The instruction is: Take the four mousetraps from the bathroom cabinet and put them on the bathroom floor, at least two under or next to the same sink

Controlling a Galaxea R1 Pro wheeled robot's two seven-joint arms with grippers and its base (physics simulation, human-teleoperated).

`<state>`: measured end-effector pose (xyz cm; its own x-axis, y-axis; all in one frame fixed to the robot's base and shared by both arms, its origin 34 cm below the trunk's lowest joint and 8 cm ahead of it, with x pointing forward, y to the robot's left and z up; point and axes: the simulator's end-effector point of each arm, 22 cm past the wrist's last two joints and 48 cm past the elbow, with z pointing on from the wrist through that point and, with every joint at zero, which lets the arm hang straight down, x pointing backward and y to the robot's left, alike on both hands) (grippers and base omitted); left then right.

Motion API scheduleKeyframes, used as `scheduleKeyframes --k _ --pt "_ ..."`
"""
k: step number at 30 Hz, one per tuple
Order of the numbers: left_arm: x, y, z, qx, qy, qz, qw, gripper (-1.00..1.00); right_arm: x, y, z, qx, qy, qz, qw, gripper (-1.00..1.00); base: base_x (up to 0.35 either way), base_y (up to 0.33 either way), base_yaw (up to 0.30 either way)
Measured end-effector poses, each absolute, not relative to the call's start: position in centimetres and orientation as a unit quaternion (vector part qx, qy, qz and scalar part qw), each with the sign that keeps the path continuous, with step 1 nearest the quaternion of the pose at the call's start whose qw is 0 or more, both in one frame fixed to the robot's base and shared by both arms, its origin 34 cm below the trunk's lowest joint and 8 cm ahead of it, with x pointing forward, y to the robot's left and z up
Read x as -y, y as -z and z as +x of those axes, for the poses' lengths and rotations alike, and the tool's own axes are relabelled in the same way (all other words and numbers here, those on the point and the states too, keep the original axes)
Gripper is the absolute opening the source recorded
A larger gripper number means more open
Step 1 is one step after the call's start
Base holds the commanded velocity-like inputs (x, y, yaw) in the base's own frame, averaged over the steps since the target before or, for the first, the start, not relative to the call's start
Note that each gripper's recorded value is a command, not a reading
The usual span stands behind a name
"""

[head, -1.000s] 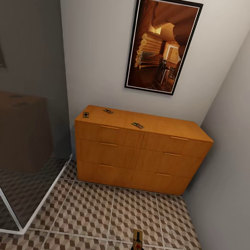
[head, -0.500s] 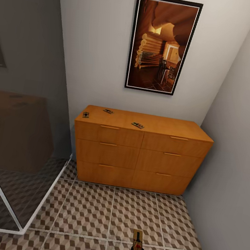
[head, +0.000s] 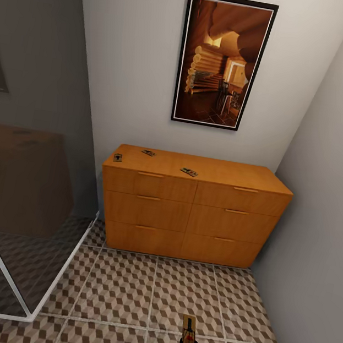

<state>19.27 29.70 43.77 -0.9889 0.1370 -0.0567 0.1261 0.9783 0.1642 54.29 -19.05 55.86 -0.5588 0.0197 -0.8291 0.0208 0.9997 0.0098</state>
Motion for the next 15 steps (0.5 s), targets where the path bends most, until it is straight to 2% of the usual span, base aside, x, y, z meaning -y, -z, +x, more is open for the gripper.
scheduleKeyframes --k 15 --pt "-29.68 -43.77 19.27 -0.994 -0.08 0.066 0.034 1.0 19.05 -55.86 54.29 -0.883 0.001 0.011 0.47 -1.0 0.0 0.0 0.0"
